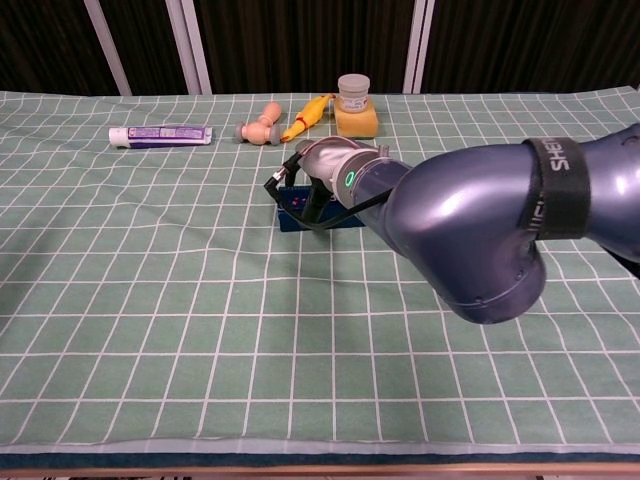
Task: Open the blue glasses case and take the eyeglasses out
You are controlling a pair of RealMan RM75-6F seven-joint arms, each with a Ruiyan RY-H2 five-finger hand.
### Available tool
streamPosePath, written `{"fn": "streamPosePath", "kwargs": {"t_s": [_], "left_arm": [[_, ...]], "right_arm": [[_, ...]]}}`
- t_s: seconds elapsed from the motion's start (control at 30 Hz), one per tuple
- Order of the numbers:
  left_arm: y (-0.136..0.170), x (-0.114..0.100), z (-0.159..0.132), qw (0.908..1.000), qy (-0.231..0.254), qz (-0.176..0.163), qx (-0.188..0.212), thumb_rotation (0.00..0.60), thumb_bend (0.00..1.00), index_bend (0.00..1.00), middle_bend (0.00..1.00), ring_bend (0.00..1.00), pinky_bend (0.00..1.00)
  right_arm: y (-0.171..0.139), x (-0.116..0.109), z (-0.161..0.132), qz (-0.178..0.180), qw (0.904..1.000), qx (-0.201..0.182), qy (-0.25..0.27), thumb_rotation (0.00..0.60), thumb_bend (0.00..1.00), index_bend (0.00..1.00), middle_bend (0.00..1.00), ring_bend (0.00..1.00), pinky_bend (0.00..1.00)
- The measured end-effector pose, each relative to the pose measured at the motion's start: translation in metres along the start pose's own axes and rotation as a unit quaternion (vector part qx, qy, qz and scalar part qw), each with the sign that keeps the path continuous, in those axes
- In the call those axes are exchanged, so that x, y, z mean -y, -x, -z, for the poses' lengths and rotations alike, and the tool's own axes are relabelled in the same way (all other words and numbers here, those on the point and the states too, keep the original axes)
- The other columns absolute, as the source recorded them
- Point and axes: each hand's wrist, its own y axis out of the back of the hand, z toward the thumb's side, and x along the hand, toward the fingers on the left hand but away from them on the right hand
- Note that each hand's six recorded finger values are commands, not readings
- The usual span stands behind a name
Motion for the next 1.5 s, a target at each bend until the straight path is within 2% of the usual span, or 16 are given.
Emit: {"fn": "streamPosePath", "kwargs": {"t_s": [0.13,0.43,0.83,1.0,1.13,1.3,1.4,1.5], "left_arm": [[0.0,0.0,0.0,1.0,0.001,0.0,0.0,0.6,0.0,0.0,0.0,0.0,0.0],[0.001,0.0,0.0,1.0,0.003,0.001,0.0,0.6,0.0,0.0,0.0,0.0,0.0],[0.001,0.0,0.0,1.0,0.007,0.002,-0.001,0.6,0.0,0.0,0.0,0.0,0.0],[0.001,0.0,0.001,1.0,0.008,0.003,-0.003,0.6,0.0,0.0,0.0,0.0,0.0],[0.0,0.0,0.001,1.0,0.009,0.003,-0.004,0.6,0.0,0.0,0.0,0.0,0.0],[0.001,0.001,0.0,1.0,0.006,0.004,-0.002,0.6,0.0,0.0,0.0,0.0,0.0],[0.001,0.0,0.0,1.0,0.005,0.003,-0.001,0.6,0.0,0.0,0.0,0.0,0.0],[0.002,0.0,0.0,1.0,0.005,0.002,-0.001,0.6,0.0,0.0,0.0,0.0,0.0]], "right_arm": [[-0.001,0.0,0.001,-0.002,1.0,0.003,-0.002,0.6,0.54,0.24,0.0,0.0,0.24],[-0.003,-0.001,0.003,-0.007,0.9999,0.007,-0.003,0.6,0.67,0.24,0.0,0.0,0.24],[0.001,0.002,0.011,-0.009,0.9997,0.019,-0.009,0.6,0.69,0.2,0.0,0.0,0.24],[0.011,-0.007,0.019,0.01,0.9994,0.029,-0.017,0.6,0.68,0.15,0.0,0.0,0.24],[0.022,-0.024,0.026,0.044,0.9978,0.036,-0.033,0.6,0.61,0.13,0.0,0.0,0.24],[0.025,-0.046,0.017,0.086,0.9959,0.016,-0.023,0.6,0.57,0.11,0.0,0.0,0.24],[0.021,-0.049,0.014,0.086,0.9961,0.007,-0.021,0.6,0.54,0.09,0.0,0.0,0.24],[0.01,-0.049,0.005,0.076,0.997,-0.009,-0.017,0.6,0.51,0.09,0.05,0.02,0.26]]}}
